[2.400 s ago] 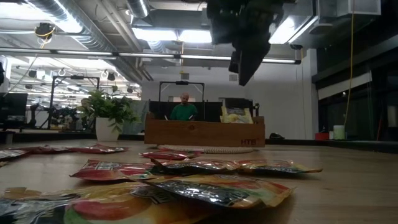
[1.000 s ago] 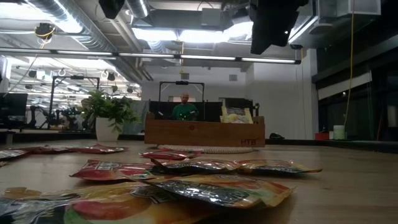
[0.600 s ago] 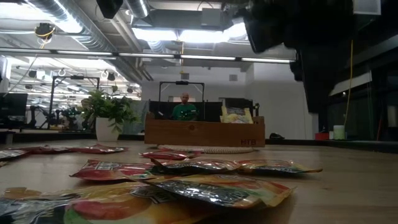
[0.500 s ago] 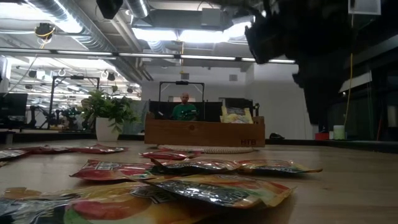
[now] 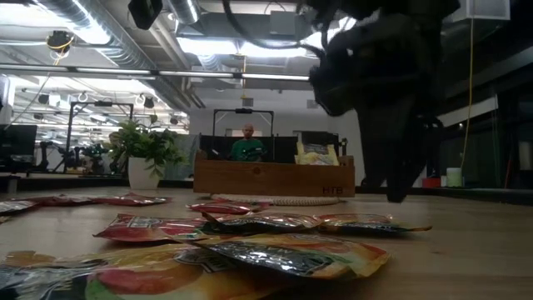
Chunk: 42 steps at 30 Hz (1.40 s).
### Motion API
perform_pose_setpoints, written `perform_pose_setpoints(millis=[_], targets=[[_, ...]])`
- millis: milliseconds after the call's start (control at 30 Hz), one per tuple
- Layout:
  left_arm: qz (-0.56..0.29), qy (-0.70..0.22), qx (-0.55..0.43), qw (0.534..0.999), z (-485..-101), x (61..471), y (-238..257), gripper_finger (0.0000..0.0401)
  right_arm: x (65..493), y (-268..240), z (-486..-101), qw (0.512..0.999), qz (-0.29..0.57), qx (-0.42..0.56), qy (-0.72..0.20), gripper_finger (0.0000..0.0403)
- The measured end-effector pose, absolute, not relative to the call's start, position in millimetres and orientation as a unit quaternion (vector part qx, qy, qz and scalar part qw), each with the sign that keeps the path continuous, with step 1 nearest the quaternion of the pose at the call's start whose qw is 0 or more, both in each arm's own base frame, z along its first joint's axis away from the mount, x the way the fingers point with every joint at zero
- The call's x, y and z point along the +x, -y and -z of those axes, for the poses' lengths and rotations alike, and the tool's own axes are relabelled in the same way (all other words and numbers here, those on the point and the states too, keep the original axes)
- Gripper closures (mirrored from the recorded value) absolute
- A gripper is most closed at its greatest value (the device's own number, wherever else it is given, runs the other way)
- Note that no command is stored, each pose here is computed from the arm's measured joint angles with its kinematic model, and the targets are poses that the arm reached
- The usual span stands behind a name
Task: Pick & Place Tea
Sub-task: Put the orange tea bag into the middle section of the wooden organizer
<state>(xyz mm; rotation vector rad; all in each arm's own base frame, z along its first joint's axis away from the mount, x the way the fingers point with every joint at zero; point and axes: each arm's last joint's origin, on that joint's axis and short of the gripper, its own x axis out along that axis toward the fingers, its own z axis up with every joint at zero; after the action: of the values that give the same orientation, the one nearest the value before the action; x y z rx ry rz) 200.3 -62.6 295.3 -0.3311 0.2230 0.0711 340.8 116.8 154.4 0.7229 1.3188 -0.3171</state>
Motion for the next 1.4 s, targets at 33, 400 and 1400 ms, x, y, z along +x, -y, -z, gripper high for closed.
perform_pose_setpoints(millis=[33, 400, 1400], targets=[[-0.035, -0.111, -0.165, 0.979, -295, 200, 63, 0.0399, 341, -117, -152, 0.717, 0.145, 0.325, -0.599, 0.0132], [-0.048, -0.108, -0.164, 0.979, -295, 200, 62, 0.0394, 346, -119, -137, 0.71, 0.155, 0.33, -0.602, 0.0137], [-0.05, -0.11, -0.166, 0.979, -295, 200, 62, 0.0391, 353, -120, -152, 0.738, 0.131, 0.251, -0.613, 0.0401]])
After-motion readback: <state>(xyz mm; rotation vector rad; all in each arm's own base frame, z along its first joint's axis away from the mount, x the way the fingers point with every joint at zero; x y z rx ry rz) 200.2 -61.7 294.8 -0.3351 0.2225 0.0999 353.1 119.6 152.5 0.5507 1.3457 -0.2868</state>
